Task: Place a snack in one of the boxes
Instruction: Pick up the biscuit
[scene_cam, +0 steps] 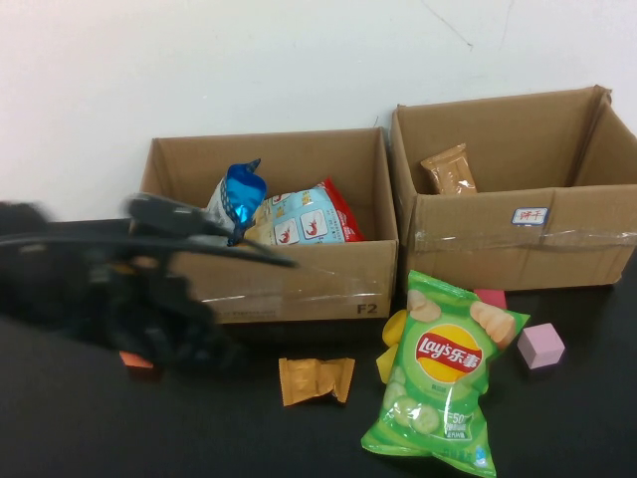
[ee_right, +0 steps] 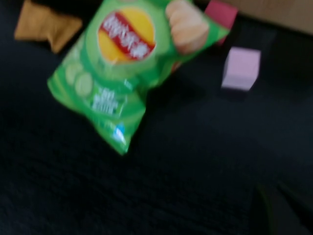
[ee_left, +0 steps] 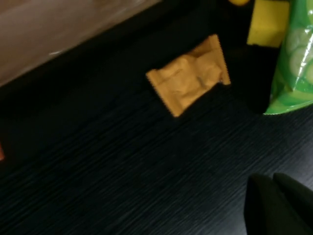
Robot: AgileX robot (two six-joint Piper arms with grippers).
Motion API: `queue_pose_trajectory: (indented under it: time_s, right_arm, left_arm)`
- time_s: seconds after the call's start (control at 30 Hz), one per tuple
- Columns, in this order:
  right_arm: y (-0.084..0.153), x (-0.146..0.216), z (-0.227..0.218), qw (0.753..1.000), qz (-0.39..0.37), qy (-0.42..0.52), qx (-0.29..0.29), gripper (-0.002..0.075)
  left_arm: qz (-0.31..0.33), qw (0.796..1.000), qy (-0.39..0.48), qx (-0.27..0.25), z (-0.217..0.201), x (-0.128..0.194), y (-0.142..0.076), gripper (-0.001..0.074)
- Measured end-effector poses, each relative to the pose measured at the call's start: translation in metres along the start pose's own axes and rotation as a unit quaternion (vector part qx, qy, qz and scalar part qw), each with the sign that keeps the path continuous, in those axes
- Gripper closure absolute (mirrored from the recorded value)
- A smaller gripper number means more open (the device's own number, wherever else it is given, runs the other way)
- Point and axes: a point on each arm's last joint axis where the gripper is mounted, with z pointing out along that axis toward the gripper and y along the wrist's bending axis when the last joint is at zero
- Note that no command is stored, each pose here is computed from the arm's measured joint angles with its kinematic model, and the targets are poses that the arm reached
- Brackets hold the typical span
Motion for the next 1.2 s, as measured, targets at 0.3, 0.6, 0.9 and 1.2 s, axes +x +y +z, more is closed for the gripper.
queue_pose_trajectory:
  time_s: [0.3, 0.6, 0.9, 1.2]
  right_arm:
    - [0.016, 0.004, 0.033, 0.984, -0.147, 0.102, -0.005, 0.0705]
    - [0.017, 0.005, 0.037, 0.987, -0.116, 0.113, 0.005, 0.0327]
    - [0.017, 0.006, 0.037, 0.988, -0.097, 0.123, 0.006, 0.0133]
    - [0.017, 0.007, 0.037, 0.987, -0.097, 0.125, 0.006, 0.013]
  left_arm:
    - [0.008, 0.995, 0.099, -0.015, 0.08, -0.029, -0.032, 0.0631]
    - [-0.015, 0.991, 0.129, -0.027, 0.142, -0.044, -0.032, 0.0199]
    - [-0.032, 0.986, 0.155, -0.049, 0.2, -0.048, -0.017, 0.0194]
    - [-0.035, 0.982, 0.176, -0.055, 0.216, -0.045, -0.014, 0.0328]
